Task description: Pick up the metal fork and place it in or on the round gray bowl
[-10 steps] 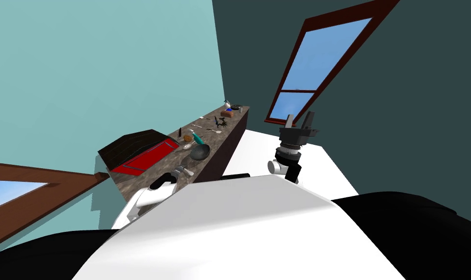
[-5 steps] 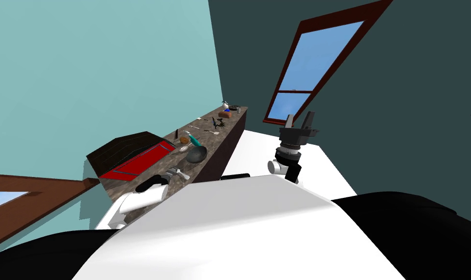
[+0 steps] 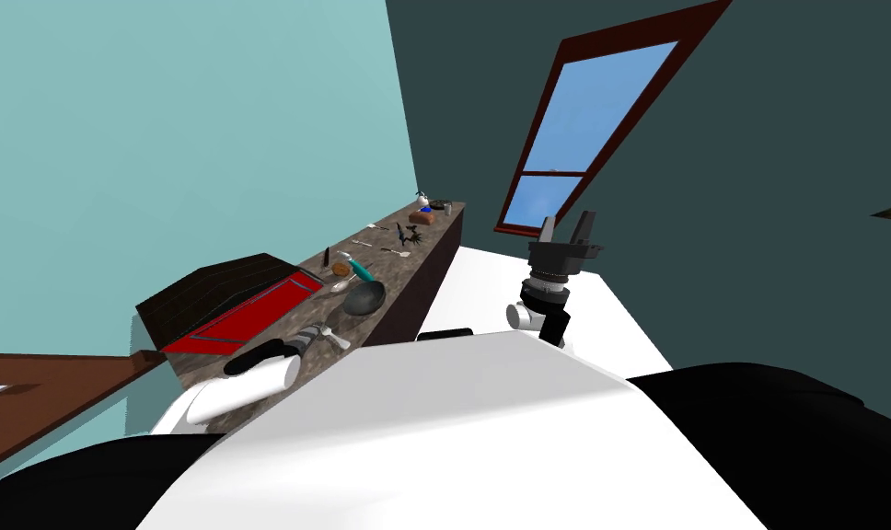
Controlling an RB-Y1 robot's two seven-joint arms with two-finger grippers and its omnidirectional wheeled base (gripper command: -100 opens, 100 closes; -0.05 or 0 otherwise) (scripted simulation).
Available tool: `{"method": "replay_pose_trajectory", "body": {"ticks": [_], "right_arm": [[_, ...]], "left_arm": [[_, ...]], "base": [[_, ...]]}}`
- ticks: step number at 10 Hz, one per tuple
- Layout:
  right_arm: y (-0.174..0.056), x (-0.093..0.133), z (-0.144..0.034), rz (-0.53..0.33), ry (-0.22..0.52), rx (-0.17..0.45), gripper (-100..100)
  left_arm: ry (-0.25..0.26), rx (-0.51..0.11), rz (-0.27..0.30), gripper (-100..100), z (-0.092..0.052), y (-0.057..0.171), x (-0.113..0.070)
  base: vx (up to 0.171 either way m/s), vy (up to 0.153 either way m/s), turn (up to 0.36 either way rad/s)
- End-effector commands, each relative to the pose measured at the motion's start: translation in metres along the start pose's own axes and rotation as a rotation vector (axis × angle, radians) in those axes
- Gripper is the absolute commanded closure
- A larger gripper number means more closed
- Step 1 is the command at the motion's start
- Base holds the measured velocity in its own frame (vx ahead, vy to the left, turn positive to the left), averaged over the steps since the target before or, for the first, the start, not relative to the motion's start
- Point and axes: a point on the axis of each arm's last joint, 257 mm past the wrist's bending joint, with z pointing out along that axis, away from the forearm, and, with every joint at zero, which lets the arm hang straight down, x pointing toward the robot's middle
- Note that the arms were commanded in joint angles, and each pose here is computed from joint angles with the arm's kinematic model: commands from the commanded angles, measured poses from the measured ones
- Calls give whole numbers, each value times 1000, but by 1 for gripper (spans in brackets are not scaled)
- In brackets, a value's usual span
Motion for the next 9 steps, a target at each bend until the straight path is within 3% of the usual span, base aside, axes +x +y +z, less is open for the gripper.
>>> {"method": "replay_pose_trajectory", "body": {"ticks": [1,5,9], "right_arm": [[0,0,0,0,0,0,0],[0,0,0,0,0,0,0],[0,0,0,0,0,0,0]], "left_arm": [[11,-30,-37,-100,-3,13,-5],[53,-87,-113,-100,-9,39,-11],[127,-116,-158,-100,-15,48,-8]], "base": [[35,-26,-54],[29,-14,-58],[0,16,-82]]}}
